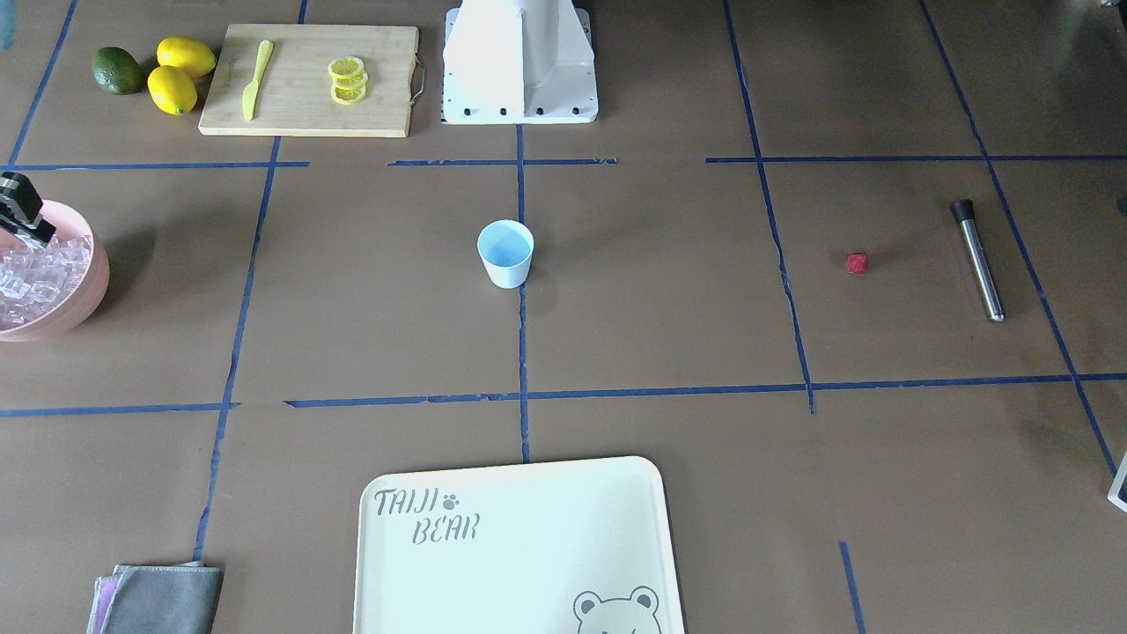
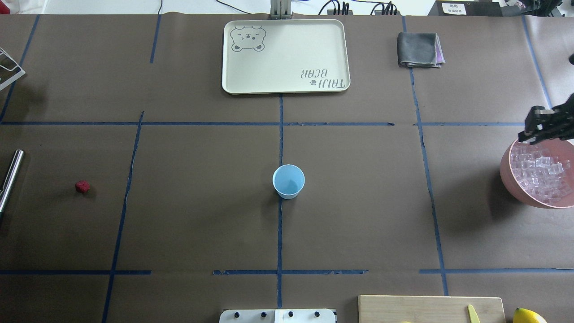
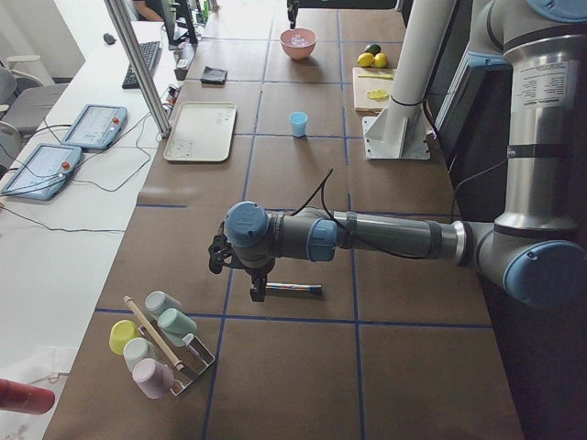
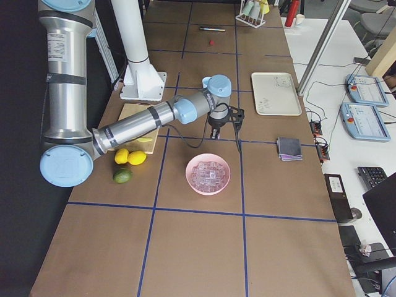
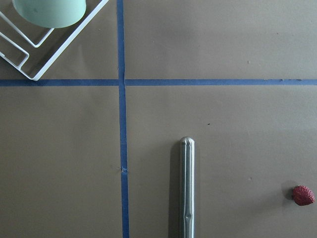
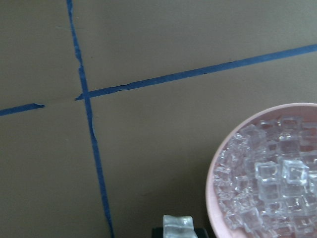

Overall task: Mash ice and strawberries in cup
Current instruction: 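Carry the ice cube with the right gripper over the light-blue cup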

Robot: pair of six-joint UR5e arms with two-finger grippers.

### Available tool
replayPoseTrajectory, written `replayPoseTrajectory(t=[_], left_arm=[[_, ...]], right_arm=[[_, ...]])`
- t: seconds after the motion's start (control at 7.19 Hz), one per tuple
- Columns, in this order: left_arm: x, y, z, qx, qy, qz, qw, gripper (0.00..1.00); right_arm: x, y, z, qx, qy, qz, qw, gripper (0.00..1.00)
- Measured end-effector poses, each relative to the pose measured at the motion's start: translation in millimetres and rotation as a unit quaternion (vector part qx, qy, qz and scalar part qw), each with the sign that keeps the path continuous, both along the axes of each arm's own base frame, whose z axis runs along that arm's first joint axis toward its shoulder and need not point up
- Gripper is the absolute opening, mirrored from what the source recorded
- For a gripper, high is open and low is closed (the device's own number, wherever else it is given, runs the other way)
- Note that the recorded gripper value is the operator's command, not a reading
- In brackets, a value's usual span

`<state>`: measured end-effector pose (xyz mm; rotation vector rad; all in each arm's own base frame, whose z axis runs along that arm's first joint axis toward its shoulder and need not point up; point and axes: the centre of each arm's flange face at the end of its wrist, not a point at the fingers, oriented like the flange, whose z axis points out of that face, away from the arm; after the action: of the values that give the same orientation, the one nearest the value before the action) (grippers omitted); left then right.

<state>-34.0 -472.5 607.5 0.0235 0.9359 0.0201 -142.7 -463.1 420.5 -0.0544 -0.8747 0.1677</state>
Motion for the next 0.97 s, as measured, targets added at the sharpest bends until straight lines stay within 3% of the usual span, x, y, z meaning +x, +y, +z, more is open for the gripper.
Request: replayPoseTrajectory(t=[0.14, 0.42, 0.97], left_arm=[[0.0, 0.3, 0.5, 0.000, 0.000, 0.000, 1.0000, 1.00], [-0.1, 1.0, 1.8, -0.002, 0.000, 0.000, 1.0000, 1.00], [-0.1, 0.7, 2.5, -0.004, -0.001, 0.000, 1.0000, 1.00]], right_arm=[[-40.2, -12.9, -45.0, 0.007, 0.005, -0.023, 0.9997, 0.00], [-151.0, -7.6, -140.7, 0.012, 0.019, -0.051, 0.9984, 0.00], [-366.3, -3.8, -279.4, -0.013, 0.030, -0.026, 0.9991, 0.00]])
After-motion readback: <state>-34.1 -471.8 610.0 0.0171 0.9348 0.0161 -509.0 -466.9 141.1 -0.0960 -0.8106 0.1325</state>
